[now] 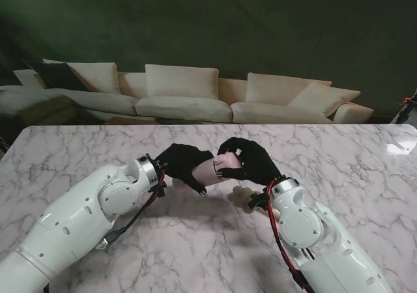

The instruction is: Clean the thermos with cup brush

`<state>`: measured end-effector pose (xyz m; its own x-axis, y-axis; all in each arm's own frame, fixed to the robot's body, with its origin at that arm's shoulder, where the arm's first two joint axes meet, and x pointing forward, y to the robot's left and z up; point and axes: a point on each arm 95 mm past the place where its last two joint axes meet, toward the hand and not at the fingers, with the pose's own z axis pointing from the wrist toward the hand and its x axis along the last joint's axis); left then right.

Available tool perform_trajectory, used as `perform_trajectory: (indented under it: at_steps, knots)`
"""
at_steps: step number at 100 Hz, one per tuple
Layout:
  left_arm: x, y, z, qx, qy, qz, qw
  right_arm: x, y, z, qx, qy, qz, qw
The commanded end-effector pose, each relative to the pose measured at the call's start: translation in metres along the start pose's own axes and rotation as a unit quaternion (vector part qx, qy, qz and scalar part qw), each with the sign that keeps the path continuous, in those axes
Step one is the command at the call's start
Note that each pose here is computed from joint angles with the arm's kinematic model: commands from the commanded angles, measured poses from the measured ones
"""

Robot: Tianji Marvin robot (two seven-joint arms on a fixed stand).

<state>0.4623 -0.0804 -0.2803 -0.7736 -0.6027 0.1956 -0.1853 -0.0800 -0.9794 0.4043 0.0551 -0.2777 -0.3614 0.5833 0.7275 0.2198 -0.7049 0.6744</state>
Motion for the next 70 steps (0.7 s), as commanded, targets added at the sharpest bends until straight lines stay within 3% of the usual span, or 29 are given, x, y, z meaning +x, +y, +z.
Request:
perform_trajectory:
  at_steps: [1, 19, 70]
  knots:
    - [0.005, -0.008, 0.005, 0.006, 0.007, 0.002, 1.0000, 0.000, -0.011, 0.000, 0.007, -0.010, 0.008, 0.9999]
    - [0.006, -0.007, 0.005, 0.005, 0.006, 0.000, 1.0000, 0.000, -0.018, 0.002, 0.004, -0.022, 0.015, 0.9996]
    - [0.010, -0.005, 0.009, 0.002, 0.010, -0.004, 0.9999, 0.001, -0.033, 0.009, -0.009, -0.042, -0.034, 0.9985]
